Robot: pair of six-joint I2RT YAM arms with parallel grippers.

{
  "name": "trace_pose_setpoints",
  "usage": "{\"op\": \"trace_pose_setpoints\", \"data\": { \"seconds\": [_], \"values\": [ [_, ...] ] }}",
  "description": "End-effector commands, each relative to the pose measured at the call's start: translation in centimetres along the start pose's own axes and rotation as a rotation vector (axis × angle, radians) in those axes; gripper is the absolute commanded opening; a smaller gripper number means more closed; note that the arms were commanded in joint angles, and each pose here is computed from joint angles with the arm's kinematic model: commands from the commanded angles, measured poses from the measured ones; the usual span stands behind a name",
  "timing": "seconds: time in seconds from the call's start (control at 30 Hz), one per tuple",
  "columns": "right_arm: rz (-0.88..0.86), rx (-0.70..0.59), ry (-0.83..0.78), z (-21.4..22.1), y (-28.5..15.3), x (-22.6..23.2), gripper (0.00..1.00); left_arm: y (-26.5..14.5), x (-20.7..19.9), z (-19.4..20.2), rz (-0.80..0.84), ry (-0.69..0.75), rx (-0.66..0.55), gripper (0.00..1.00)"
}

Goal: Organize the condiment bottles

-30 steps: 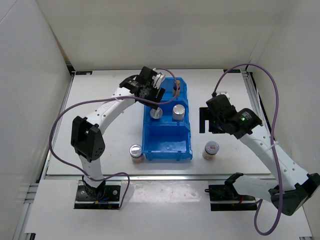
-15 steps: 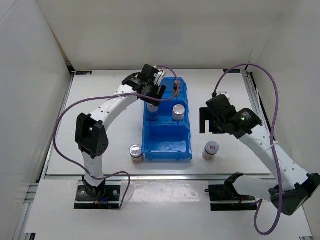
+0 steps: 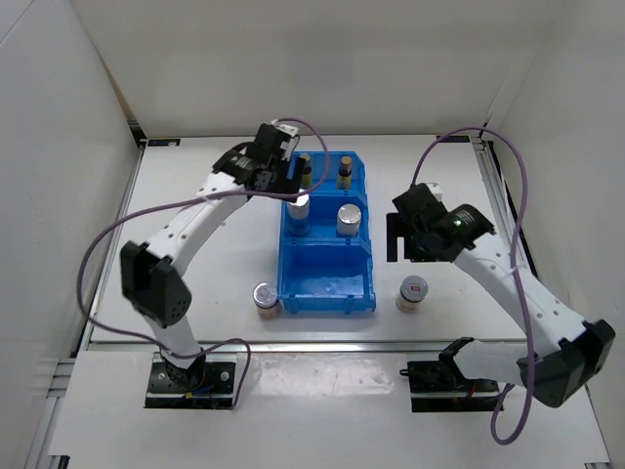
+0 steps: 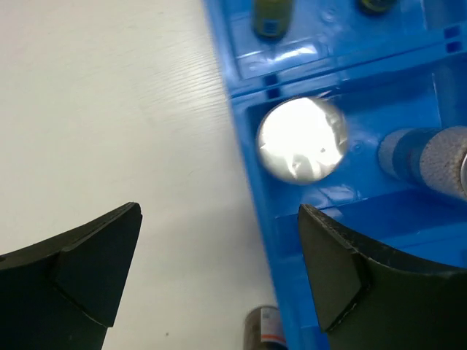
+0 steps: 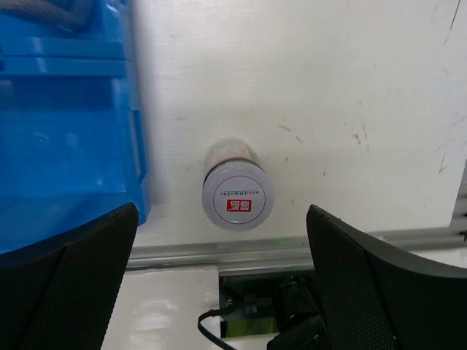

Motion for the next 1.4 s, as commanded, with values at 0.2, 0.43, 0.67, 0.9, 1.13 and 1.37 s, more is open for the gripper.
{"op": "trace_pose_setpoints", "data": {
  "seconds": [0.2, 0.43, 0.67, 0.9, 1.13, 1.37],
  "values": [
    [0.179, 0.267, 0.134, 3.1, 4.3, -0.1, 0.99, -5.7, 6.5, 6.4, -0.204, -0.34, -0.005, 0.99],
    [0.107, 0.416, 0.276, 3.9, 6.9, -0.5, 0.99, -4.5, 7.1, 10.1, -0.22, -0.381, 0.077, 0.99],
    [0.053, 0.542, 0.327, 5.5, 9.9, -0.4, 0.99, -4.4, 7.5, 11.6, -0.201, -0.394, 0.053, 0.99],
    [0.09, 0.532, 0.326, 5.2, 10.8, -0.3, 0.83, -4.0, 7.2, 12.5, -0.191, -0.391, 0.022, 0.99],
    [0.114, 0.454, 0.343, 4.9, 9.3, -1.1, 0.23, -4.0, 7.2, 12.5, -0.181, -0.382, 0.023, 0.99],
    [0.072, 0.275, 0.313, 1.5, 3.6, -1.4, 0.0, -4.3, 7.2, 12.4, -0.181, -0.383, 0.014, 0.99]
  ]
}}
Point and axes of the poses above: each gripper's point midway between its finger pads, its own y axis out along the fingers, its own x axis along the line the jaws close on, z = x × y, the point moved 9 cm from there along -y, back along the fingers, and after that the axes turned 7 degrees about y, right-handed, at the moved point
